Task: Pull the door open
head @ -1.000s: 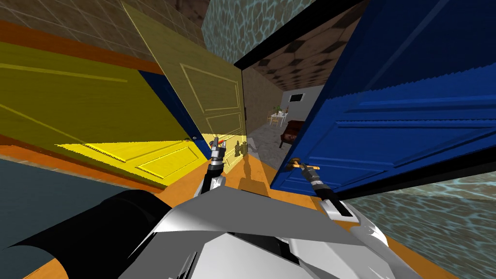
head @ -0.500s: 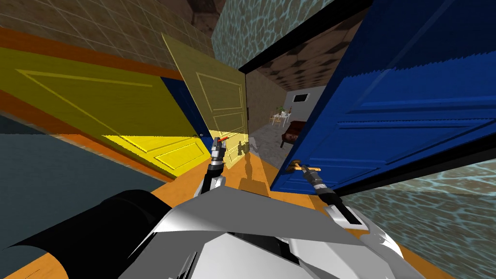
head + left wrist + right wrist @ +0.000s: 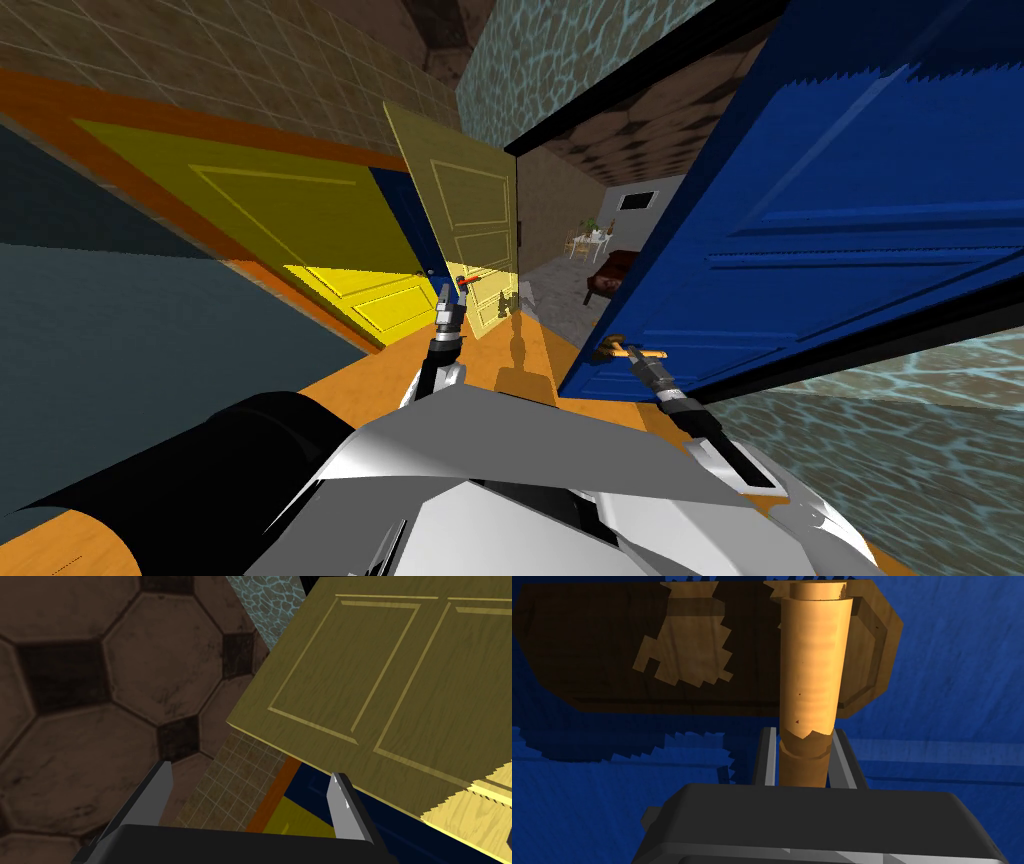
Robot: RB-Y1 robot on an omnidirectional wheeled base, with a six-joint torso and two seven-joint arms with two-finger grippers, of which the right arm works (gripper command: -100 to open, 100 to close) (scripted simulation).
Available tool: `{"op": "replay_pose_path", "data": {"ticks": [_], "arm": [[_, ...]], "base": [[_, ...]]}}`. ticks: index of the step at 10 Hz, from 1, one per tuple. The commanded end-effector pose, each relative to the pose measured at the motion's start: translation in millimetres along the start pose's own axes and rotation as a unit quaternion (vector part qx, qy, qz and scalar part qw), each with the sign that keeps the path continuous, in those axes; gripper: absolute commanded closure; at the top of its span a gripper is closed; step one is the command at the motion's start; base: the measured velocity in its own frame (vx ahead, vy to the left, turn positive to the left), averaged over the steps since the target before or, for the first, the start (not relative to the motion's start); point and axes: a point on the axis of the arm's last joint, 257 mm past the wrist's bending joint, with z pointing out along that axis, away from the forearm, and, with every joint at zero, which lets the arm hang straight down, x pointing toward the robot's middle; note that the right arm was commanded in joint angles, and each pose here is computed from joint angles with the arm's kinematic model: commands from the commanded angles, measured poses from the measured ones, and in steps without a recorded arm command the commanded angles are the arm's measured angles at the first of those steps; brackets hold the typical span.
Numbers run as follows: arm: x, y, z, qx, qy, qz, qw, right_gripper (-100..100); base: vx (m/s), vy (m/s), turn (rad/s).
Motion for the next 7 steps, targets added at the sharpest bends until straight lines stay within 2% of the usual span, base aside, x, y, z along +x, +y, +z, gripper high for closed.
{"op": "replay_pose_path", "data": {"ticks": [1,2,3,4,7], "arm": [[-5.2,3.9,-7.7,-0.002,0.004,-0.002,1.0000,100],[-5.5,4.3,-11.4,-0.002,0.008,-0.002,1.0000,100],[-0.9,2.6,-9.2,-0.001,0.008,0.000,1.0000,100],[-0.5,1.0,-15.6,0.000,0.014,0.000,0.9999,100],[-2.6,1.7,-22.8,-0.001,0.020,-0.001,0.9998,100]], "base": [[-0.196,-0.078,0.139],[-0.187,-0.081,0.106],[-0.078,-0.031,0.028],[-0.125,-0.043,0.139],[-0.181,-0.096,0.142]]}}
